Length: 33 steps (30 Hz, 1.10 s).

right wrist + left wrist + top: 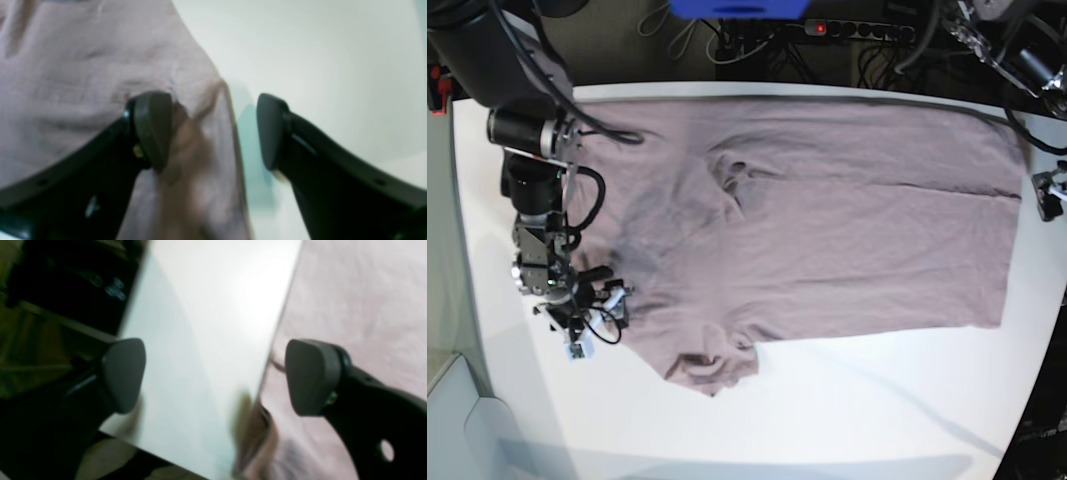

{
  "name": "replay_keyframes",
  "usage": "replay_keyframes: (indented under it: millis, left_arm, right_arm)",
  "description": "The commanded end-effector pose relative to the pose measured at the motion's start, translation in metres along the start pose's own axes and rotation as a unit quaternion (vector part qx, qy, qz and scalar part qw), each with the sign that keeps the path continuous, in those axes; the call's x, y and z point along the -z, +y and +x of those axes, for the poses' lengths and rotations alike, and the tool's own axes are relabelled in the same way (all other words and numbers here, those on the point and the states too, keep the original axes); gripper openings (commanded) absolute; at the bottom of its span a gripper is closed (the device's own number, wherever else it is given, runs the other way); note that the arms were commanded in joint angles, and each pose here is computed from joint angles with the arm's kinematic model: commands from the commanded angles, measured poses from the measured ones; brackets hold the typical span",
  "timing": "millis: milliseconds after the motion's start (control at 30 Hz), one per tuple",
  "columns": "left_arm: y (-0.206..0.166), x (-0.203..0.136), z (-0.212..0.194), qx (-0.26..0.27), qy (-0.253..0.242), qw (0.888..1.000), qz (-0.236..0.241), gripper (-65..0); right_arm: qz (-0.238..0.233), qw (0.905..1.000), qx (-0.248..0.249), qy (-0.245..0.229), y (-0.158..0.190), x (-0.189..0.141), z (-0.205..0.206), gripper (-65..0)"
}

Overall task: Layout the t-shirt on the table in an organized manner, then fold the t-shirt properly
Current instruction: 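Move both grippers to the shirt's side edge and grasp it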

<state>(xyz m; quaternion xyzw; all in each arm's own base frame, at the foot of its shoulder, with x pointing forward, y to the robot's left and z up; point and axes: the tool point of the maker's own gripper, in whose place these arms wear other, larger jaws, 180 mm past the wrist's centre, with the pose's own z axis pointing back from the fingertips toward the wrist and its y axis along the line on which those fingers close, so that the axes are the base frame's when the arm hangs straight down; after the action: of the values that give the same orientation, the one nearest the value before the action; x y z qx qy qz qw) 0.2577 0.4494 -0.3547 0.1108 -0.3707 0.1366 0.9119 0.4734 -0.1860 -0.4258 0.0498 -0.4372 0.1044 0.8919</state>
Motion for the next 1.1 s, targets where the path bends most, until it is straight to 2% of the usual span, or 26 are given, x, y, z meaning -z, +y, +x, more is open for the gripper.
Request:
replay_keyframes:
  millis: [0,67,133,167,300,400,500,667,900,1067]
  left_arm:
    - [0.009,-0.002,0.022,0.0,-0.025,1.0,0.006,0.0]
    - [0.011,0.004,0.031,-0.011,-0.028,1.0,0.001,0.0]
    - [0.018,0.011,0.033,-0.018,-0.017,1.0,0.001,0.0]
    - [0.02,0.015,0.034,-0.02,-0.01,1.0,0.002,0.0]
    - [0.016,0.036,0.061,-0.034,-0.04,0.999,-0.007,0.0]
    - [0.002,0.055,0.074,-0.027,-0.041,0.999,-0.021,0.0]
    - [-0.029,0.077,0.08,-0.007,-0.03,0.998,-0.056,0.0]
    - [-0.077,0.097,0.097,0.019,-0.049,0.992,-0.113,0.0]
    - [-0.102,0.117,0.09,0.032,-0.039,0.993,-0.105,0.0]
    - [-0.118,0.121,0.091,0.055,-0.054,0.991,-0.108,0.0]
  right_arm:
    - [-0.002,0.9999,0.001,-0.01,-0.005,0.0,0.013,-25.2]
    - [0.001,1.0,0.004,-0.002,-0.003,0.001,0.006,-27.4]
    - [0.001,1.0,0.005,-0.001,-0.002,0.001,0.005,-34.0]
    - [0.001,1.0,0.005,-0.001,-0.002,0.001,0.005,-39.0]
    - [0.0,1.0,0.004,0.009,-0.003,0.0,-0.006,-65.0]
    - [-0.003,0.9998,0.003,0.017,-0.006,-0.002,-0.014,-65.0]
    - [-0.008,0.9996,0.002,0.027,-0.013,-0.006,-0.027,-65.0]
    - [-0.012,0.9995,0.001,0.03,-0.018,-0.008,-0.029,-65.0]
    - [-0.019,0.9992,0.001,0.036,-0.027,-0.012,-0.037,-65.0]
    - [-0.027,0.9985,0.0,0.047,-0.036,-0.018,-0.052,-65.0]
